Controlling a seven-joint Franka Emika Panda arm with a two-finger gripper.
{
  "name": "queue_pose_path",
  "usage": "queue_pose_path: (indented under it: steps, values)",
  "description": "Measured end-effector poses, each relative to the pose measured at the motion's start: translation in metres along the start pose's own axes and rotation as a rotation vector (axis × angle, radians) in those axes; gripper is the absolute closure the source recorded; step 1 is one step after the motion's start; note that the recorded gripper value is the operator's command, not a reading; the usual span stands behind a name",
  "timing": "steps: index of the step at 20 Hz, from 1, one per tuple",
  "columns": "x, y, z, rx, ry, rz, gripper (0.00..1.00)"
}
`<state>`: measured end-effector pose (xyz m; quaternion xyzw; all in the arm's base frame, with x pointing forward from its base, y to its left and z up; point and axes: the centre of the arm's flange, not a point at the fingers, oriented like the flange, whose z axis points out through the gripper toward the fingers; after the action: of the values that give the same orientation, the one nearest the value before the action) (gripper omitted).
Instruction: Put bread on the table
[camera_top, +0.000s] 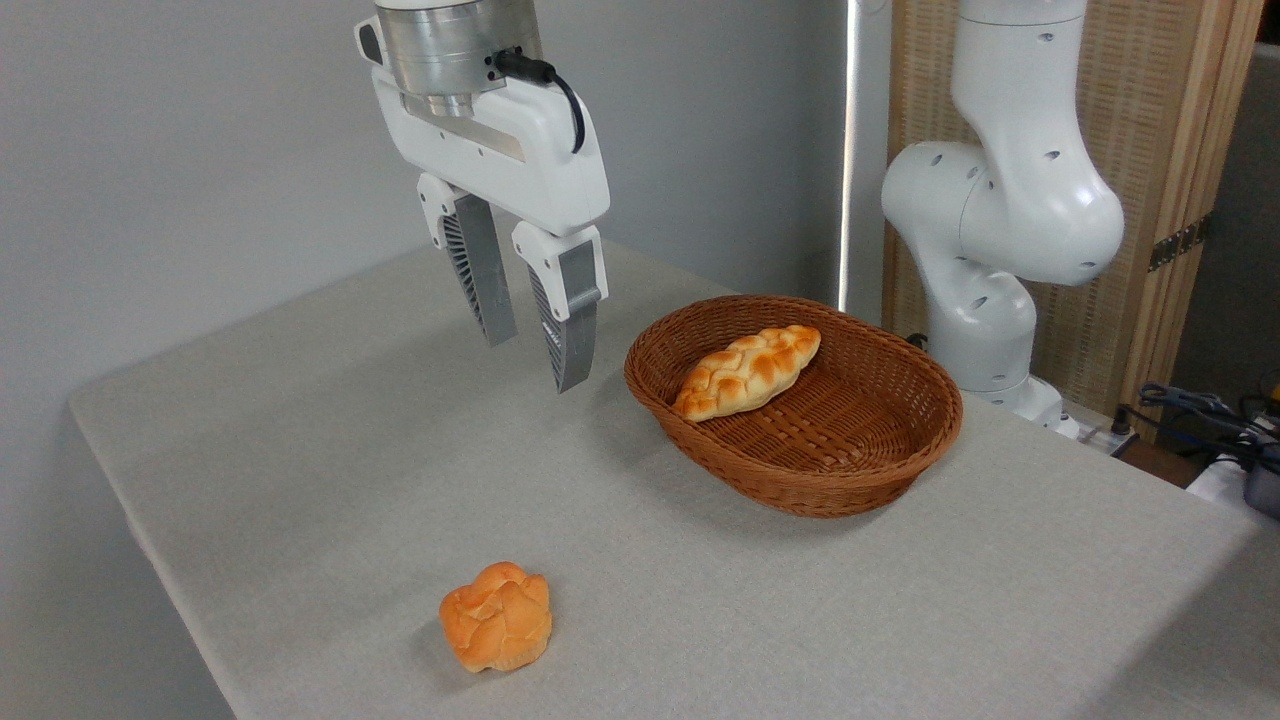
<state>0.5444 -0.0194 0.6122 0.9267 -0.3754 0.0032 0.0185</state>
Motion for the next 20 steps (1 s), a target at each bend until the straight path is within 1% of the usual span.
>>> queue_pose_path:
  steps: [8, 13, 17, 20]
  values:
    - [-0.001, -0.001, 0.0, 0.0, 0.0, -0.002, 0.0]
    - [-0.007, -0.006, -0.002, 0.003, 0.003, -0.017, 0.0]
    - [-0.008, -0.005, -0.004, 0.004, 0.005, -0.018, 0.0]
    - [-0.012, 0.0, 0.001, -0.004, -0.004, -0.015, 0.0]
